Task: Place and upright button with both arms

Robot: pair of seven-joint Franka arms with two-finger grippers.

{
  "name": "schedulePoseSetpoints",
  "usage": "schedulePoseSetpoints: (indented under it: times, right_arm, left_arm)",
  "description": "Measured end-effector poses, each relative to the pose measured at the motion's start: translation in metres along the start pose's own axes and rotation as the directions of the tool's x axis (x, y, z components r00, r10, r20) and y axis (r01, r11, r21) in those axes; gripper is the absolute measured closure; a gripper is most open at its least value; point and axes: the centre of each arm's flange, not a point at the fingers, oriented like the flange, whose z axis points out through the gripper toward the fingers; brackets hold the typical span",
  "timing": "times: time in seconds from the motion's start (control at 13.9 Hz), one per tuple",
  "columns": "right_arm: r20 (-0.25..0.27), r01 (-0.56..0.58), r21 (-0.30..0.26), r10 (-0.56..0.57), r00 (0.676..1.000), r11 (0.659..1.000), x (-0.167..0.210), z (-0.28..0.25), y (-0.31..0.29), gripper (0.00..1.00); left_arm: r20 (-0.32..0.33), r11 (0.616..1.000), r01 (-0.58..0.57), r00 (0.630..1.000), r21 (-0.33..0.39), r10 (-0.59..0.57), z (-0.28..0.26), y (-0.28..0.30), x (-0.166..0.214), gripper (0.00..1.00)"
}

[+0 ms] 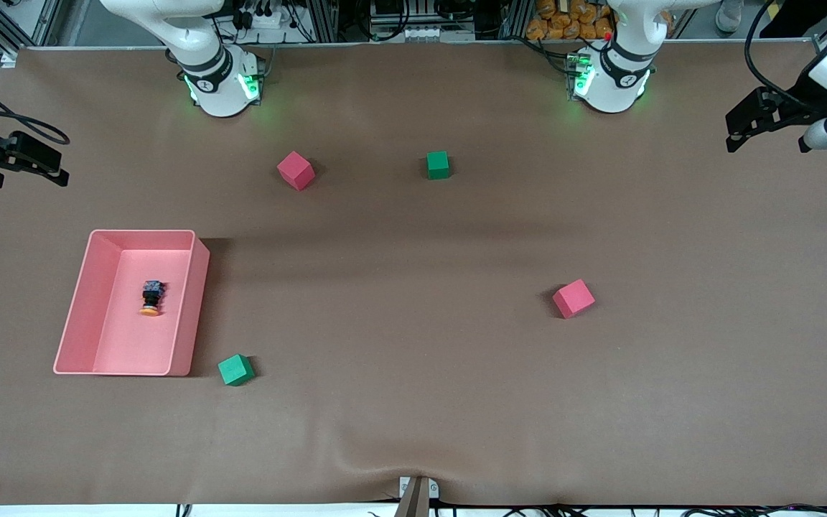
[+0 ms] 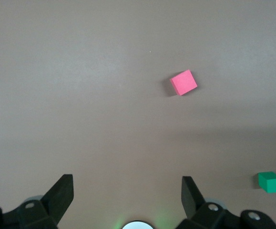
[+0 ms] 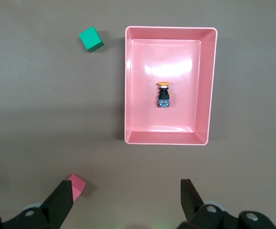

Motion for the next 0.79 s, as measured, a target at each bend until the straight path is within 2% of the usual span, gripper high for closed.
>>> schedulePoseSetpoints:
  times: [0.43,0.65,0.79]
  right_arm:
    - [0.001,-0.001,0.0,0.001,1.0,1.0,0.0,0.0,0.0,0.0]
    - [0.001,-0.001,0.0,0.001,1.0,1.0,0.0,0.0,0.001,0.0]
    - [0.001,-0.001,0.0,0.001,1.0,1.0,0.0,0.0,0.001,0.0]
  left_arm:
    - [-0.008,1.0,0.008,1.0,-0.001,-0.008,-0.006,-0.004,-0.001,0.0]
    - [0.008,0.998,0.019,1.0,-0.054,-0.019,-0.004,-0.008,0.0,0.0]
    - [0.015,0.998,0.023,1.0,-0.061,-0.022,-0.002,-0.009,0.001,0.0]
